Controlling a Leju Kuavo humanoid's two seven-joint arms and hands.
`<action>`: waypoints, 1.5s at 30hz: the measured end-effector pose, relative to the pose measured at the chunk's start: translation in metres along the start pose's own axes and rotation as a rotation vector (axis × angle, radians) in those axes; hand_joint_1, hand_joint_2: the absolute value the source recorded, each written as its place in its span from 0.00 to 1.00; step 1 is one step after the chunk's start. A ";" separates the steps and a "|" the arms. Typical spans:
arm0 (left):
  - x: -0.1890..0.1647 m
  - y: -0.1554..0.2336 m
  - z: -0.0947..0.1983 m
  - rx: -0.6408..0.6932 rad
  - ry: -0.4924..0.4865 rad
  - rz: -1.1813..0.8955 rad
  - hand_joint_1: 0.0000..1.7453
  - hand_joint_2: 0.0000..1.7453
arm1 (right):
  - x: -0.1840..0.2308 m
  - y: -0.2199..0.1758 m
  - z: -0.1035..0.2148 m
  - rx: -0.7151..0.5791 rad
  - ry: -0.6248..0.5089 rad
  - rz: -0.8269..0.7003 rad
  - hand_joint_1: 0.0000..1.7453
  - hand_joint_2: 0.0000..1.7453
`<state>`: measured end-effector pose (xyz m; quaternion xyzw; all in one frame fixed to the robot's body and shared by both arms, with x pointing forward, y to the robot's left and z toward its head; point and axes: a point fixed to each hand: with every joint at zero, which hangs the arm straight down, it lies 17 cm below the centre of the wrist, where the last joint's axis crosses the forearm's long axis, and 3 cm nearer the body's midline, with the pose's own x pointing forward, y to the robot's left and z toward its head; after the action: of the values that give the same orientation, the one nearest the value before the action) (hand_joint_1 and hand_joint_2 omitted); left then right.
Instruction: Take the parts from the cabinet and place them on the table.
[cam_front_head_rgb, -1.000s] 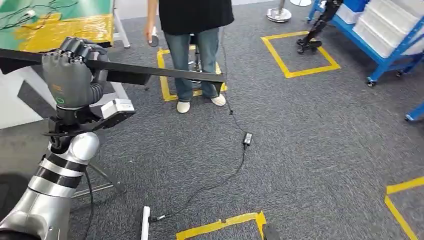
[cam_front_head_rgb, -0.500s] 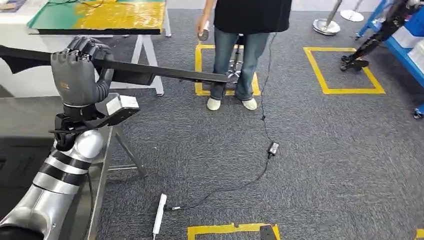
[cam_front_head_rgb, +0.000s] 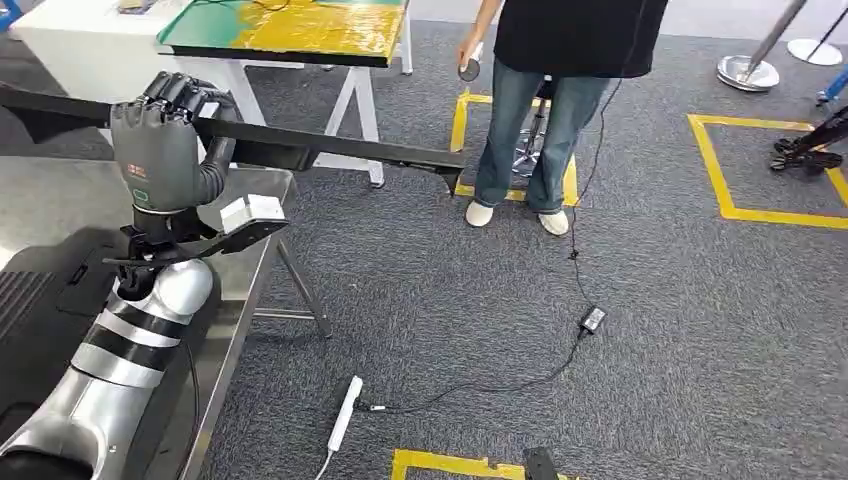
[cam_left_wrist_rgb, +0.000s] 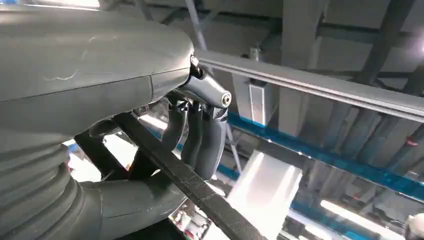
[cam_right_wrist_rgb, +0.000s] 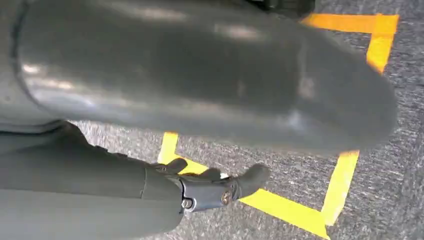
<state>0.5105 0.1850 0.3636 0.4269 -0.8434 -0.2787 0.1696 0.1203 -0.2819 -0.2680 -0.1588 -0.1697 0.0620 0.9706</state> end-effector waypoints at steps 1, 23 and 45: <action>0.000 -0.002 0.001 -0.006 0.001 0.001 1.00 1.00 | -0.002 -0.001 0.000 -0.001 0.002 0.001 0.00 0.00; 0.004 -0.002 -0.004 0.014 0.000 0.017 1.00 1.00 | 0.000 -0.004 -0.002 0.002 0.000 0.005 0.00 0.00; 0.000 0.001 -0.005 0.017 0.003 0.010 1.00 1.00 | 0.004 -0.004 -0.003 0.005 0.001 0.002 0.00 0.00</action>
<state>0.5119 0.1840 0.3682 0.4244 -0.8477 -0.2701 0.1684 0.1251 -0.2858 -0.2677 -0.1566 -0.1690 0.0634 0.9710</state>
